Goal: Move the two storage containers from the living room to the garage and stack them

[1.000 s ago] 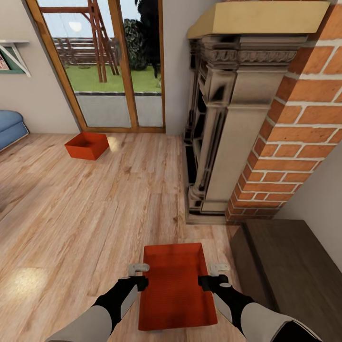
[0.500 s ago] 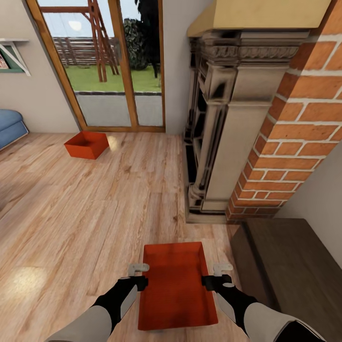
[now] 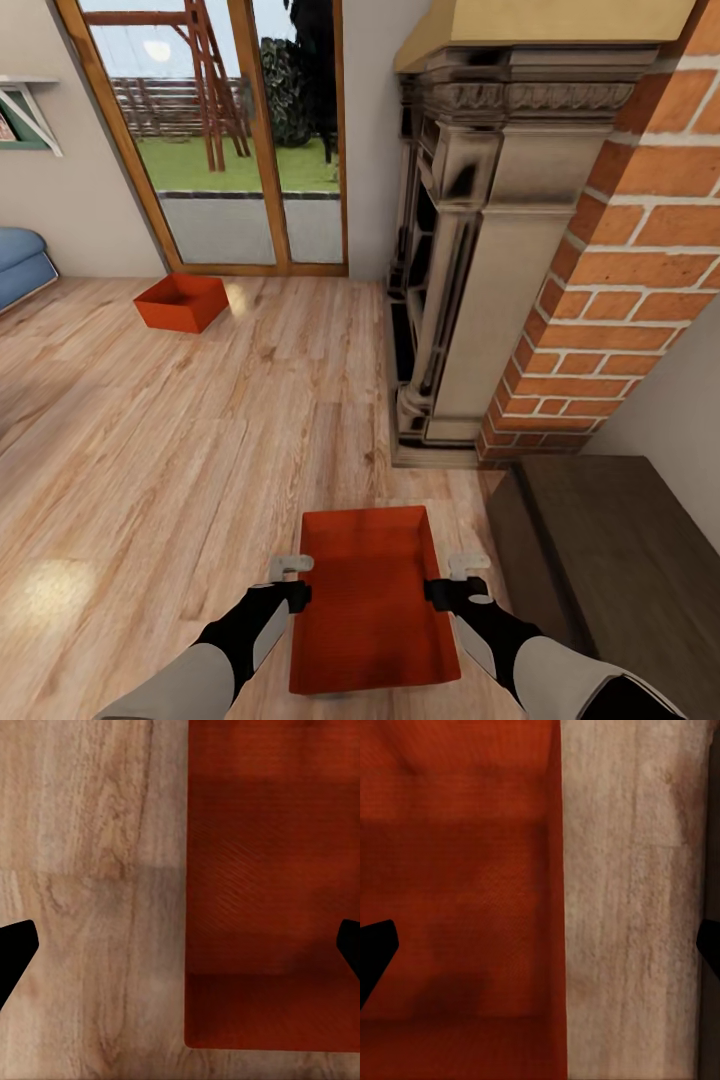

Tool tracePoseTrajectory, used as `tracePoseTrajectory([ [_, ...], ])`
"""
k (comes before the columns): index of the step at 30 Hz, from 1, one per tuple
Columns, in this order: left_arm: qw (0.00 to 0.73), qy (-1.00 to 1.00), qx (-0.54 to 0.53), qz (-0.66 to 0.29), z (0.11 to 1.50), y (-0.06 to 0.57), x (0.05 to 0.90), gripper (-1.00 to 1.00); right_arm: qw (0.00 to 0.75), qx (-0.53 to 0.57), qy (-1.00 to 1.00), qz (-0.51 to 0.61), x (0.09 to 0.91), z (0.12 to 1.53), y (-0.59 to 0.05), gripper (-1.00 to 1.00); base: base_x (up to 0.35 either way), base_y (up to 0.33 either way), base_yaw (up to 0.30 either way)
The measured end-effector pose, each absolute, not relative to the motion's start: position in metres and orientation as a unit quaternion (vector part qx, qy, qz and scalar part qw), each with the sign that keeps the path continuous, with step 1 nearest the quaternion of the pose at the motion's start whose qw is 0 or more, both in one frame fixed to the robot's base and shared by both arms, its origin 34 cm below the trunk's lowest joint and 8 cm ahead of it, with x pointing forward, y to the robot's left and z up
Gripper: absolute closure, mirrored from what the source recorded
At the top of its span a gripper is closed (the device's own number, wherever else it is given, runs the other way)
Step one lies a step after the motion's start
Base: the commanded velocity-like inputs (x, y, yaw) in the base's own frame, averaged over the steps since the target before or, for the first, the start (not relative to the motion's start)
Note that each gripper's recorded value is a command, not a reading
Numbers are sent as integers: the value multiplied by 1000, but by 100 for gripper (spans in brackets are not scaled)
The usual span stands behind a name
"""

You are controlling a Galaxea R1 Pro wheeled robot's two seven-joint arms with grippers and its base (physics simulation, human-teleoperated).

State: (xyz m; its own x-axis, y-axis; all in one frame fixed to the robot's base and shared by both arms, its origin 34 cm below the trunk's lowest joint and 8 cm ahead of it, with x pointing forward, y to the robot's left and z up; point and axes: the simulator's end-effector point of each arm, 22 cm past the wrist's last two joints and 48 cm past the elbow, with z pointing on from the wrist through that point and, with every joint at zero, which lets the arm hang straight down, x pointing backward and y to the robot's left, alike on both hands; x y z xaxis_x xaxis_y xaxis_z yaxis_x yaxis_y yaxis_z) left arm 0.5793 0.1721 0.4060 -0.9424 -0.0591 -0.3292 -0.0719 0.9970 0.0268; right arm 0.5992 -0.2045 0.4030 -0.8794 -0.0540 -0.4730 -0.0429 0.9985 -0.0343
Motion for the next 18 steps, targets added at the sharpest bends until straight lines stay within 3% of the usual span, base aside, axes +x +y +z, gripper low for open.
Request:
tracePoseTrajectory([
  [18,167,985,-33,19,406,173,580,-100,247,-11,968,-38,602,406,-215,-100,0,0,0],
])
